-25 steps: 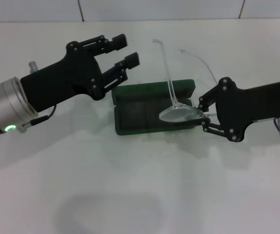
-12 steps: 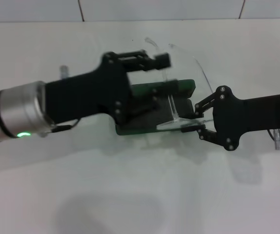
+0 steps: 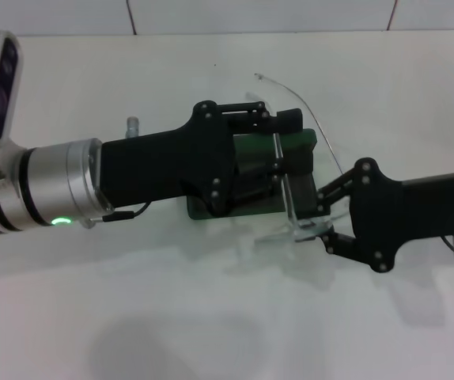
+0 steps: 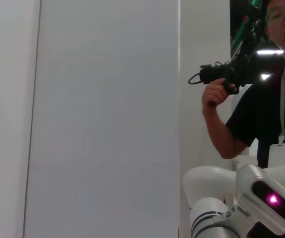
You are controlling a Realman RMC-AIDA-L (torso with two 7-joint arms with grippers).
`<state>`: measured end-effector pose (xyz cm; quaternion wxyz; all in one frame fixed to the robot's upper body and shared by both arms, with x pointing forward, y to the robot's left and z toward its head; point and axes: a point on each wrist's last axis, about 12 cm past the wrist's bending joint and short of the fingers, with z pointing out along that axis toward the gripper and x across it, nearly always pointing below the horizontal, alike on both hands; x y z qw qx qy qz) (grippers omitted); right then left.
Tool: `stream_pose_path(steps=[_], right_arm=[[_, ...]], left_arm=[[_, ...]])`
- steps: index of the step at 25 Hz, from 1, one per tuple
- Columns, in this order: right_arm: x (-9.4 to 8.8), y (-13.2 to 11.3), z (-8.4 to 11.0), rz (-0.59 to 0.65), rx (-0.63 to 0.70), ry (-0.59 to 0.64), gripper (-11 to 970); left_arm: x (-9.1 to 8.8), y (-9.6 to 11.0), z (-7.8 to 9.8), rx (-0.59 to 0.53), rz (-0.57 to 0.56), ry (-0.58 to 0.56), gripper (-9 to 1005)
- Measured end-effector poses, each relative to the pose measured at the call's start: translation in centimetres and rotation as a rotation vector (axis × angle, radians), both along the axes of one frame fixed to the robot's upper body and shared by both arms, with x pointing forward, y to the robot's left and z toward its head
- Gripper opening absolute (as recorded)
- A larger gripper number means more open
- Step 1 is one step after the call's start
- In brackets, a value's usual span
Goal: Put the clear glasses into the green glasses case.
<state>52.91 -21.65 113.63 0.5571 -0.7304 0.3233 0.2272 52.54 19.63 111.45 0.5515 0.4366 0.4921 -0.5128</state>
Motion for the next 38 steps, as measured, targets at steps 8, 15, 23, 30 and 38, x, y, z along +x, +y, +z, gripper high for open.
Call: stream_pose_path(steps=[8, 15, 23, 30, 38], right_arm=[[-0.8, -0.3, -0.3, 0.032, 0.037, -0.078, 122], [-0.9, -0.1, -0.5, 0.043, 0.042, -0.092, 122], [-0.9, -0.2, -0.7, 0.043, 0.041, -0.094, 122], [-1.2, -0.7, -1.3, 0.035, 0.045, -0.121, 123], [-1.5, -1.0, -0.8, 0.032, 0.104, -0.165, 123]], left_arm=[[0.3, -0.8, 0.3, 0.029, -0.065, 0.071, 440], [0.6, -1.8, 0.7, 0.047, -0.115, 0.110, 441], [0.5, -2.6, 1.1, 0.033, -0.168, 0.159, 441], [0.6, -1.2, 1.6, -0.020, -0.144, 0.159, 441], [0.8, -0.6, 0.7, 0.033, -0.098, 0.191, 440]])
